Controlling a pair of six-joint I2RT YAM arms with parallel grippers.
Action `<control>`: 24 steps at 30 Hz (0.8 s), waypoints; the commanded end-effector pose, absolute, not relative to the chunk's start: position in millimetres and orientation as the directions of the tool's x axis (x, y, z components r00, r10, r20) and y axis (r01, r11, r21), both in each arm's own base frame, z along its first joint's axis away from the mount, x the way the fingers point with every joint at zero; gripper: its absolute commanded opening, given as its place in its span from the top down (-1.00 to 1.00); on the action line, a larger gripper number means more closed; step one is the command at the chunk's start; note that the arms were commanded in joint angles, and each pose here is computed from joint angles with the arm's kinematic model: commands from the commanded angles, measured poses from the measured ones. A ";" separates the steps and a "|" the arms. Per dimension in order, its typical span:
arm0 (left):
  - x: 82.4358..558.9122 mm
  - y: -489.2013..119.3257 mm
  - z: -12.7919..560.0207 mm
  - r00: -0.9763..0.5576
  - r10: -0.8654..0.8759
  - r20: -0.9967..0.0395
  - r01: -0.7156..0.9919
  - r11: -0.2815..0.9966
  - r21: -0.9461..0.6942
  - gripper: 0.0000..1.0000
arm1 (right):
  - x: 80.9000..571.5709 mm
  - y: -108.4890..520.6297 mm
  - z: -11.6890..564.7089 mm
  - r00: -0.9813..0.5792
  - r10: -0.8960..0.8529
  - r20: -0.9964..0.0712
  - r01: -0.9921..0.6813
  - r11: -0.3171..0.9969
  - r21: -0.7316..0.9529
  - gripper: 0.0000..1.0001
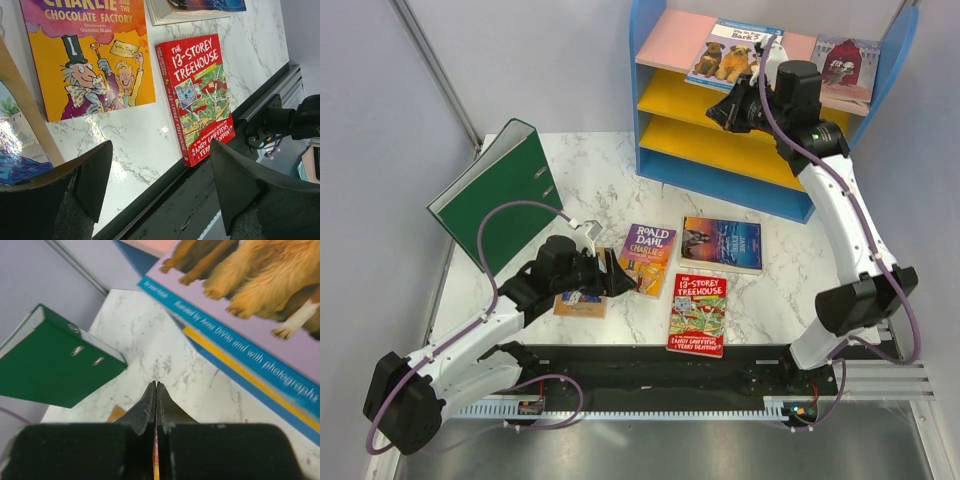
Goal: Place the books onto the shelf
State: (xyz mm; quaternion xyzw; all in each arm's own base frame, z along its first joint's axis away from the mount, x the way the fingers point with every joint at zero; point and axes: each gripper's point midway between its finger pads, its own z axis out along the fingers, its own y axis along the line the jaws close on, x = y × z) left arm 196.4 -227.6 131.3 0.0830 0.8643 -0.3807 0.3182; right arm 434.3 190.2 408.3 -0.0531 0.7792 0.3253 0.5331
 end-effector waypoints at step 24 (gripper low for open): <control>198.9 -228.4 138.9 -0.765 -0.091 -0.638 0.409 0.696 -0.590 -0.68 | 501.7 167.1 402.3 -0.323 0.227 -0.919 -0.207 0.930 0.302 1.00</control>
